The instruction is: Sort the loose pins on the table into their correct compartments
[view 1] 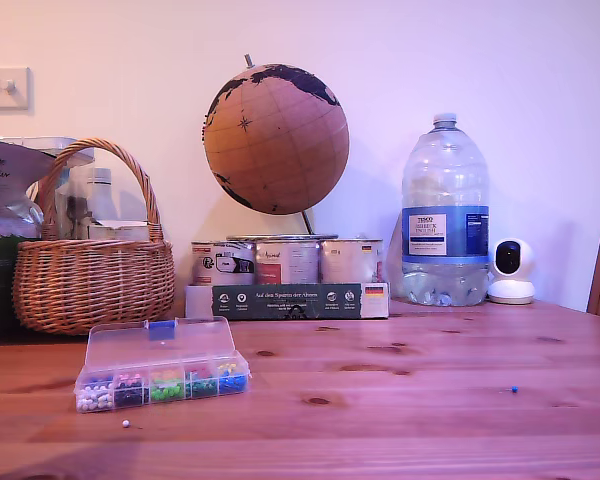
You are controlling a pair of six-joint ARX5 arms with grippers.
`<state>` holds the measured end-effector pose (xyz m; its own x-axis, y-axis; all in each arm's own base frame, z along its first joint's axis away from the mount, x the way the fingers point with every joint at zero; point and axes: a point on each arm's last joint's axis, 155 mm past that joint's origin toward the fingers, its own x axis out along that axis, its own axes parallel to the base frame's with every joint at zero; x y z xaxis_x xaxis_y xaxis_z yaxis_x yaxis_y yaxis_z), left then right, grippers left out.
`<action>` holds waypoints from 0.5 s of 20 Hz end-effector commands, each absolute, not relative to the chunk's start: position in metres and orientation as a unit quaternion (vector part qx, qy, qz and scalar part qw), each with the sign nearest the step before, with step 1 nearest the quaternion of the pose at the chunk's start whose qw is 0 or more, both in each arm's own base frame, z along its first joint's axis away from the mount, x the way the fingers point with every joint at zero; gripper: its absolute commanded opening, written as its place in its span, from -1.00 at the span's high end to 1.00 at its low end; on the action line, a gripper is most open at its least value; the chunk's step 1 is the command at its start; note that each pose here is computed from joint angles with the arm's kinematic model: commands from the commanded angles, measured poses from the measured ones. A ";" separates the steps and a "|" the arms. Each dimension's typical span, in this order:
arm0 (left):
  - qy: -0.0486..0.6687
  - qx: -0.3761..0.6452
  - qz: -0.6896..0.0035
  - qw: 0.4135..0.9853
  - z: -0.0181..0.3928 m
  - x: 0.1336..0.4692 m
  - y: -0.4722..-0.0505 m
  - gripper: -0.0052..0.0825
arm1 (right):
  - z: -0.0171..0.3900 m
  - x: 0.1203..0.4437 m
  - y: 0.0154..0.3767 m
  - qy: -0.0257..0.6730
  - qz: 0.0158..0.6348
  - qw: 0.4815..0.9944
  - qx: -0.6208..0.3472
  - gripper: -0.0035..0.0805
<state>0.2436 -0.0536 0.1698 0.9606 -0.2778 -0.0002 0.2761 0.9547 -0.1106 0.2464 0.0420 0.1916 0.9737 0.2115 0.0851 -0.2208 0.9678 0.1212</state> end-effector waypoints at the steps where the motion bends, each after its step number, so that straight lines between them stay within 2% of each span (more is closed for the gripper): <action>1: -0.004 -0.060 -0.150 0.987 0.179 0.241 -0.057 0.93 | 0.211 0.242 0.044 -0.057 0.118 0.989 0.075 0.95; 10: 0.028 -0.062 -0.204 0.976 0.187 0.228 -0.080 0.93 | 0.200 0.235 0.064 -0.005 0.158 0.984 0.079 0.95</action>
